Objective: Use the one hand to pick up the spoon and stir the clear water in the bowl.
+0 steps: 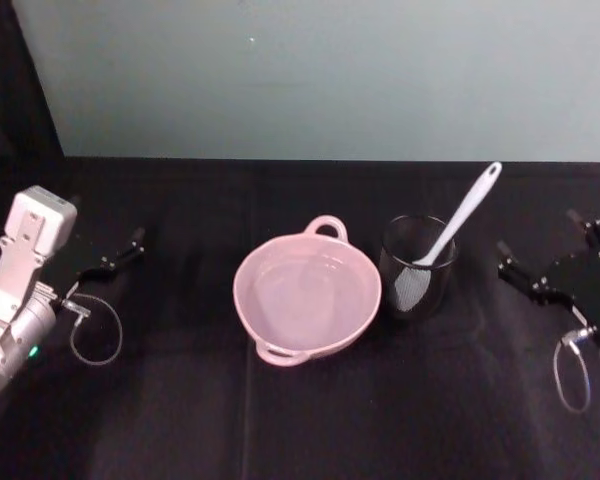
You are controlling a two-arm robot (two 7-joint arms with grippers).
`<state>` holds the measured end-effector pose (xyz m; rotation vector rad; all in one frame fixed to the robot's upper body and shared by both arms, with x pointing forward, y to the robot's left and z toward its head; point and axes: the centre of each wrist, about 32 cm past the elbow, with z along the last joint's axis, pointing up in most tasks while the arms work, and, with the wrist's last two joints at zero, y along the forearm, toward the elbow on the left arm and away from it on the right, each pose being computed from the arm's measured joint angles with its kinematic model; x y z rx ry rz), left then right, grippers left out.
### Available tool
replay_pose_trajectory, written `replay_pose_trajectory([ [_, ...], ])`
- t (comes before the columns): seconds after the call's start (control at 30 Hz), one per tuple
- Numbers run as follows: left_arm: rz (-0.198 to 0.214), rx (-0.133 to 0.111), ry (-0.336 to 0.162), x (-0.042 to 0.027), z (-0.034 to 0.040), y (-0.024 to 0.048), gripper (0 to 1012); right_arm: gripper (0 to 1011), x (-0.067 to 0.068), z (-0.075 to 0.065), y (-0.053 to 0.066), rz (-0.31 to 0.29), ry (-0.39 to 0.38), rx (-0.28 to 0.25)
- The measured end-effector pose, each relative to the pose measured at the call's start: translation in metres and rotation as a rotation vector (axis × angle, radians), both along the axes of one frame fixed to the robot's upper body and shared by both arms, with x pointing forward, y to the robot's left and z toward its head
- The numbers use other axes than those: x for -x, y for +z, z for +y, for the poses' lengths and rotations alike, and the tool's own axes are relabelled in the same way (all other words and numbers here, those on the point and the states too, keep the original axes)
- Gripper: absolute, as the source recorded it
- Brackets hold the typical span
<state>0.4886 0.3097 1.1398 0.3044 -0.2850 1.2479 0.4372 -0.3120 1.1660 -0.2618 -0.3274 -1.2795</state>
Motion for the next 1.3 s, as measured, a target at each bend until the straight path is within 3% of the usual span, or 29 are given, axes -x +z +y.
replay_pose_trajectory([
  [0.13,0.0,0.0,0.0,0.0,0.0,0.0,1011,1002,-0.002,0.002,0.003,-0.011,0.03,-0.073],
  [0.27,0.0,0.0,0.0,0.0,0.0,0.0,1011,1002,-0.011,0.004,0.002,-0.001,0.062,-0.178],
  [0.5,0.0,0.0,0.0,0.0,0.0,0.0,1011,1002,-0.039,0.006,-0.004,0.047,0.119,-0.451],
  [0.6,0.0,0.0,0.0,0.0,0.0,0.0,1011,1002,-0.048,0.006,-0.006,0.065,0.13,-0.536],
  [0.63,0.0,0.0,0.0,0.0,0.0,0.0,1011,1002,-0.053,0.005,-0.007,0.079,0.135,-0.594],
  [0.83,0.0,0.0,0.0,0.0,0.0,0.0,1011,1002,-0.072,0.002,-0.011,0.151,0.154,-0.766],
  [1.13,0.0,0.0,0.0,0.0,0.0,0.0,1011,1002,-0.092,-0.003,-0.011,0.252,0.194,-0.878],
  [1.3,0.0,0.0,0.0,0.0,0.0,0.0,1011,1002,-0.097,-0.003,-0.013,0.272,0.215,-0.911],
])
